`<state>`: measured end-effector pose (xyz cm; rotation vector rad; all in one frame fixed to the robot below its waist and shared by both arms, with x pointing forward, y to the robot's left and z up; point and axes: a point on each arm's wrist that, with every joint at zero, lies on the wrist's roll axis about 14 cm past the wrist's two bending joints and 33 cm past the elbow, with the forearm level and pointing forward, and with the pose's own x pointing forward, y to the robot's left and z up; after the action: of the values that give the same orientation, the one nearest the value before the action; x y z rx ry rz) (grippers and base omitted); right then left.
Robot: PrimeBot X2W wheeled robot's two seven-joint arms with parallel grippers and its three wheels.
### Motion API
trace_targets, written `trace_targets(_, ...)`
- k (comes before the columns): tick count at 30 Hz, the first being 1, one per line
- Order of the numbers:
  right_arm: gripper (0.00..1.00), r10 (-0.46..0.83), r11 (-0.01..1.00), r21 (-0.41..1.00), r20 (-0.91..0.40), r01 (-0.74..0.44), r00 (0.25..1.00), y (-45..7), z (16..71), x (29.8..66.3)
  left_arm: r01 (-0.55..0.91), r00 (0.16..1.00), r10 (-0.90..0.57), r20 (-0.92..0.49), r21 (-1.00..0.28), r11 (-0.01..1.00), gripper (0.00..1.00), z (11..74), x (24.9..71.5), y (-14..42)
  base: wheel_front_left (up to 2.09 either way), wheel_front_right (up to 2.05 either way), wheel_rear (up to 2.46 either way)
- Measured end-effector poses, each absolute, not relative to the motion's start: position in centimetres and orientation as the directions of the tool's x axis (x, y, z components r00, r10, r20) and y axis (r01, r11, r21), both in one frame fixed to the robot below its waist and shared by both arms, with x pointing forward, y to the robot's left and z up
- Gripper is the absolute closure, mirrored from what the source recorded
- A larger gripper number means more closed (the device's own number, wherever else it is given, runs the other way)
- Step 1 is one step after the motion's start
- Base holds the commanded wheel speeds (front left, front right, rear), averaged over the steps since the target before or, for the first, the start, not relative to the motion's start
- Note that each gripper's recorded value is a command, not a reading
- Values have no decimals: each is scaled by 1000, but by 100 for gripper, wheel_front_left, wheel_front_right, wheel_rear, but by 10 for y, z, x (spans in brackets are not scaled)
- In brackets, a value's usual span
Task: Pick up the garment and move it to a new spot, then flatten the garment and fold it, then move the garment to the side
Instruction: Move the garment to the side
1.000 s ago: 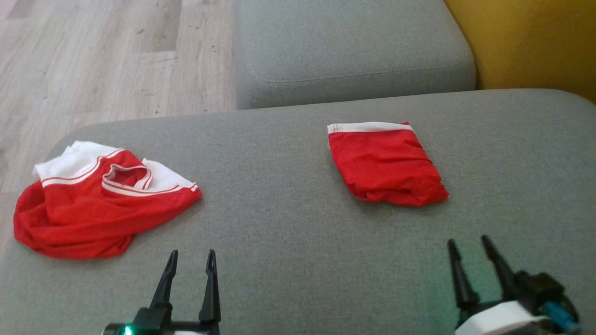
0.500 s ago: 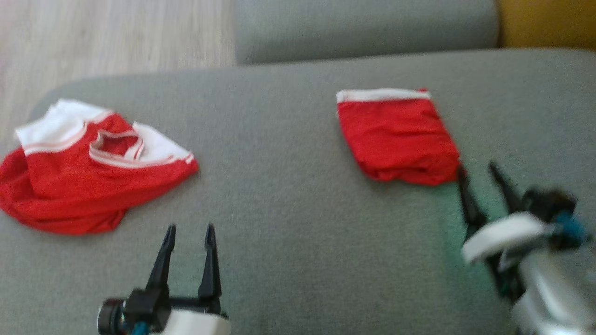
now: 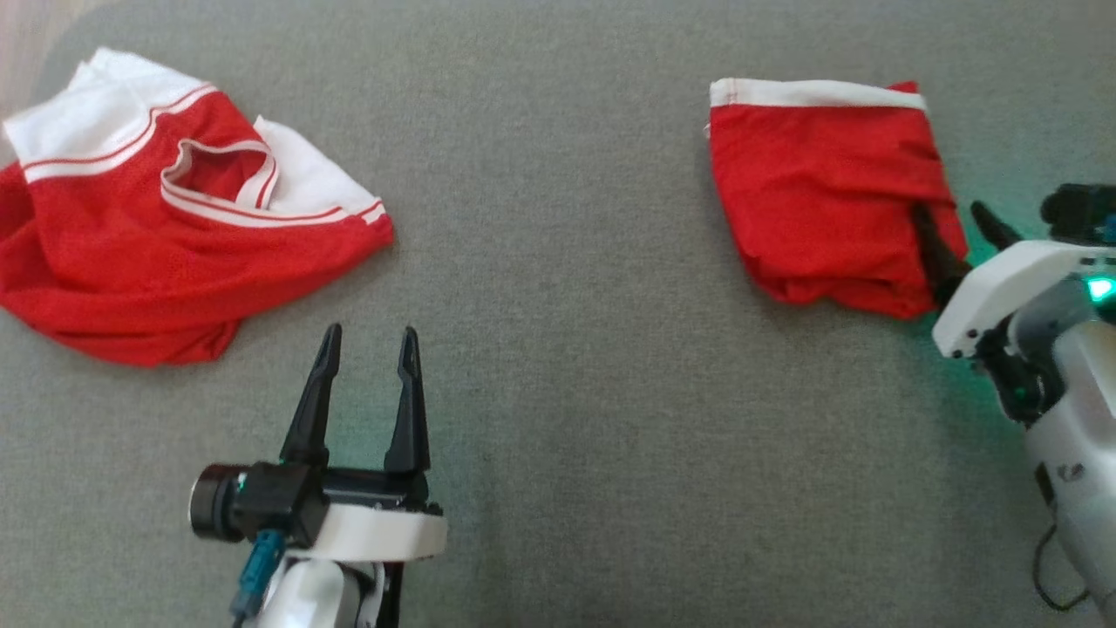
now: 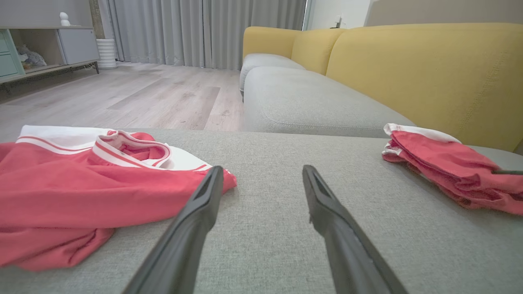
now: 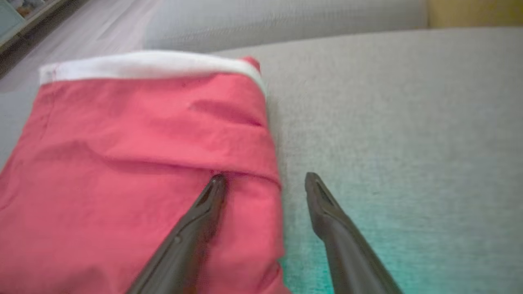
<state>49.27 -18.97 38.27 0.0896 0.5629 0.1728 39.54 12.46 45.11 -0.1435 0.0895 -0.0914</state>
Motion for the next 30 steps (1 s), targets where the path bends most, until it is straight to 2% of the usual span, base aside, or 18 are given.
trace_targets(2, 82, 210, 977, 147, -571, -153, 794, -181, 369, 489, 80, 992, -93, -86, -145, 986, 0, 449, 399, 126, 0, 0, 0)
trace_targets(3, 100, 219, 975, 157, -577, -157, 787, -178, 365, 488, 80, 992, -93, -87, -144, 986, 0, 448, 401, 126, 0, 0, 0)
trace_targets(5, 100, 223, 972, 193, -552, -137, 803, -179, 369, 493, 89, 990, -103, -91, -147, 985, 0, 446, 404, 122, 0, 0, 0)
trace_targets(9, 100, 168, 984, 146, -546, -105, 821, -209, 370, 488, 123, 986, -138, -90, -159, 980, 0, 444, 410, 111, 0, 0, 0)
trace_targets(16, 100, -85, 995, -92, -564, 39, 821, -333, 374, 484, 248, 962, -266, -61, -212, 945, 0, 440, 436, 70, 0, 0, 0)
trace_targets(24, 100, -322, 932, -311, -484, 184, 814, -444, 396, 494, 379, 920, -392, 5, -267, 886, 0, 434, 474, 25, 0, 0, 0)
trace_targets(25, 65, -344, 920, -342, -470, 192, 813, -455, 399, 495, 383, 918, -398, 0, -268, 884, 0, 429, 477, 23, 0, 0, 0)
trace_targets(26, 1, -362, 908, -370, -458, 196, 812, -463, 401, 496, 385, 916, -402, -7, -270, 883, 0, 424, 480, 21, 0, 0, 0)
trace_targets(30, 0, -375, 878, -446, -411, 175, 831, -472, 408, 503, 394, 909, -416, -21, -283, 875, 0, 413, 484, 15, 0, 0, 0)
